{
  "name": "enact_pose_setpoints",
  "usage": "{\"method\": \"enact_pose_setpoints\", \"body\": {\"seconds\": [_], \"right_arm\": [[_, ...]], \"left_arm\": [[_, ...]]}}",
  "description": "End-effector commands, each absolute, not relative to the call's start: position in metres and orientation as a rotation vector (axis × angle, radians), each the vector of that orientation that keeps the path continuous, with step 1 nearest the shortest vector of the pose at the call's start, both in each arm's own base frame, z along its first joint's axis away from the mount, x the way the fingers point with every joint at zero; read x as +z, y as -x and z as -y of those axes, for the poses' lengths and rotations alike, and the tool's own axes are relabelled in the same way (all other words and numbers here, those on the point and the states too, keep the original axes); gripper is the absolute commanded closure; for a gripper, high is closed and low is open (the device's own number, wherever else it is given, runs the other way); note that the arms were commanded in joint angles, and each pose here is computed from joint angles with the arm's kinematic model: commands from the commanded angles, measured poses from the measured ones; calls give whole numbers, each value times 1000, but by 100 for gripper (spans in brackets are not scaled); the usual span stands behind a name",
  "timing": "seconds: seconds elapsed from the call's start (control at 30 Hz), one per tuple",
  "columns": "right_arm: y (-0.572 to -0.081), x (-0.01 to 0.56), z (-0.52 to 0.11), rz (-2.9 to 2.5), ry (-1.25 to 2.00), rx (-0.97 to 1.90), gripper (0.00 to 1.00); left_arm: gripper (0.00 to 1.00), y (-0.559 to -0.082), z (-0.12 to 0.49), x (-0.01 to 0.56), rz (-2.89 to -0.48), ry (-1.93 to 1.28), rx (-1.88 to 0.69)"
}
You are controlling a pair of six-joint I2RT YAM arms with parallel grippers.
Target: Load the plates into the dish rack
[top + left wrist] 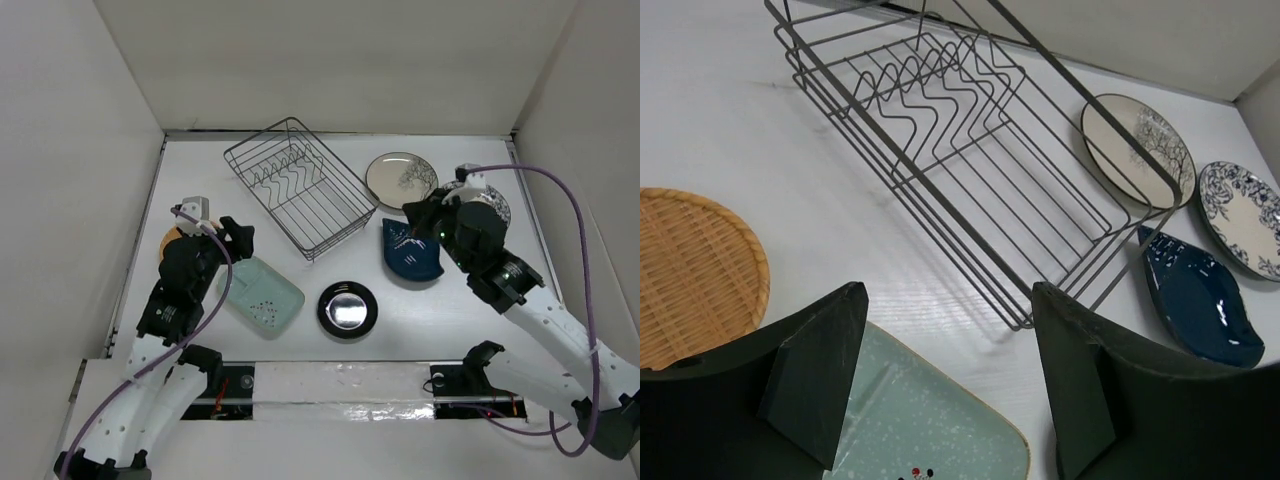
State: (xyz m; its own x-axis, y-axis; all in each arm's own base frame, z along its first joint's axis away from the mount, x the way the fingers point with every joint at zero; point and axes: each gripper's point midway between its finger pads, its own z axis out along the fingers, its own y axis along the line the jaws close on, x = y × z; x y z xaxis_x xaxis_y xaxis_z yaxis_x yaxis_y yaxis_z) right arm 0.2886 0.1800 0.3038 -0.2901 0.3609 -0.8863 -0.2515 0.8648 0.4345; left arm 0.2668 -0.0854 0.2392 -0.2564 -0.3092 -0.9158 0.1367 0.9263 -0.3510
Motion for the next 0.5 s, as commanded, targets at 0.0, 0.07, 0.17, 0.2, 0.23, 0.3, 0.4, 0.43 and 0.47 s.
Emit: {"method": "enact_pose_setpoints", "body": {"seconds": [0.0,0.07,0.17,0.2,0.23,0.3,0.4,0.43,0.47], "right_arm": [[-296,312,-156,-1762,-186,605,100],[-303,300,-139,-1799,-239,528,100],[-317,286,-105,-1810,-394,437,100],[-325,283,-83,-1801,-466,392,100],[-331,278,-73,-1808,-506,382,100],[-346,262,-54,-1849,-558,361,92],[-364,233,-9,-1889,-698,383,78],[-366,227,-3,-1899,-716,421,61],[-369,226,26,-1848,-801,396,52]], "left_arm": [[36,-264,86,279,-1656,133,-471],[36,-261,87,282,-1643,124,-482],[40,-258,88,284,-1634,124,-496],[42,-257,90,285,-1629,114,-510],[43,-254,98,284,-1632,78,-545],[50,-252,102,285,-1629,56,-570],[72,-248,110,284,-1639,21,-610],[81,-247,112,285,-1639,9,-622],[90,-245,113,284,-1644,0,-626]]}}
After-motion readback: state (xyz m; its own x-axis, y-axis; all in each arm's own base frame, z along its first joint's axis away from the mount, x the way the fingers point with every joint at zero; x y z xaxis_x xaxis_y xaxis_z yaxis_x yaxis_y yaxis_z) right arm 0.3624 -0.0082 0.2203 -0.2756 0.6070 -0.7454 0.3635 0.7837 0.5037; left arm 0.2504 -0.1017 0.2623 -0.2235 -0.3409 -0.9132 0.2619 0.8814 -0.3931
